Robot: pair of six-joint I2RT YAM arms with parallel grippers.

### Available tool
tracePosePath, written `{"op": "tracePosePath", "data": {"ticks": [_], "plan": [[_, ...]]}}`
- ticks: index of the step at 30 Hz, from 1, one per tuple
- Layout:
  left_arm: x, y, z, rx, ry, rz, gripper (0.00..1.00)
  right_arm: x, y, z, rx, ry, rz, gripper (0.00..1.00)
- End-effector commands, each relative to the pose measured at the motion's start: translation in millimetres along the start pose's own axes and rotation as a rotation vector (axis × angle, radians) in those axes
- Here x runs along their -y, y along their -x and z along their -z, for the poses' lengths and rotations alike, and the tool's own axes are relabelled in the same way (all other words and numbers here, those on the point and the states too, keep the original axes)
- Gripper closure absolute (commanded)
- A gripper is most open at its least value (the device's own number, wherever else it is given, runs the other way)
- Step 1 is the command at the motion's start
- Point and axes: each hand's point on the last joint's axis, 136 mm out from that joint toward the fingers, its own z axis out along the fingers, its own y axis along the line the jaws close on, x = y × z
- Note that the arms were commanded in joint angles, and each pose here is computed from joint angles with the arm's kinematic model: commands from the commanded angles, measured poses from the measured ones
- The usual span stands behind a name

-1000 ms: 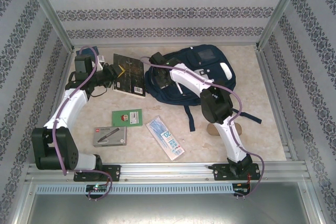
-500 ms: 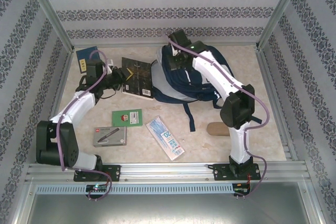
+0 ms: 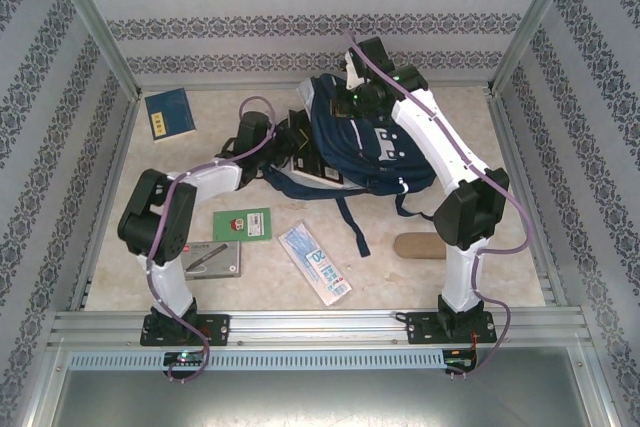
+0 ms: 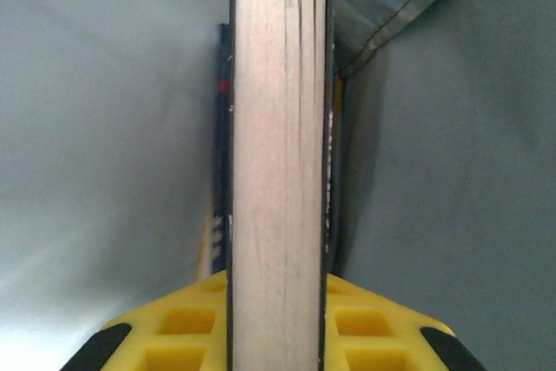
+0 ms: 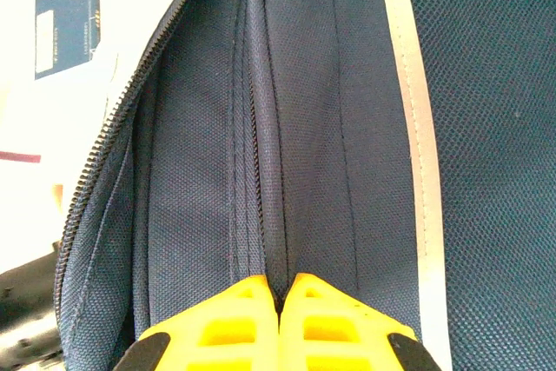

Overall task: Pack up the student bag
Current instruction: Place the book in the student bag.

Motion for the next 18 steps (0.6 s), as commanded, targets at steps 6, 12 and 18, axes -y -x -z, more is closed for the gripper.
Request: {"op": "tracePosePath", "data": {"ticks": [6,12,18], "plan": [[62,7,-51,0.099,-0.160,-0.042,1.00,-44,33,53,0.140,0.184,-0.006,1.00],[44,-7,-92,0.096,-0.091,-0.046,1.00,-53,37,50,0.134,0.244,-0.025,1.00],[28,-36,-124,0.079,0.019,-0.089,0.95,-56,43,50,0.133,0.277,-0.033,1.00]]}}
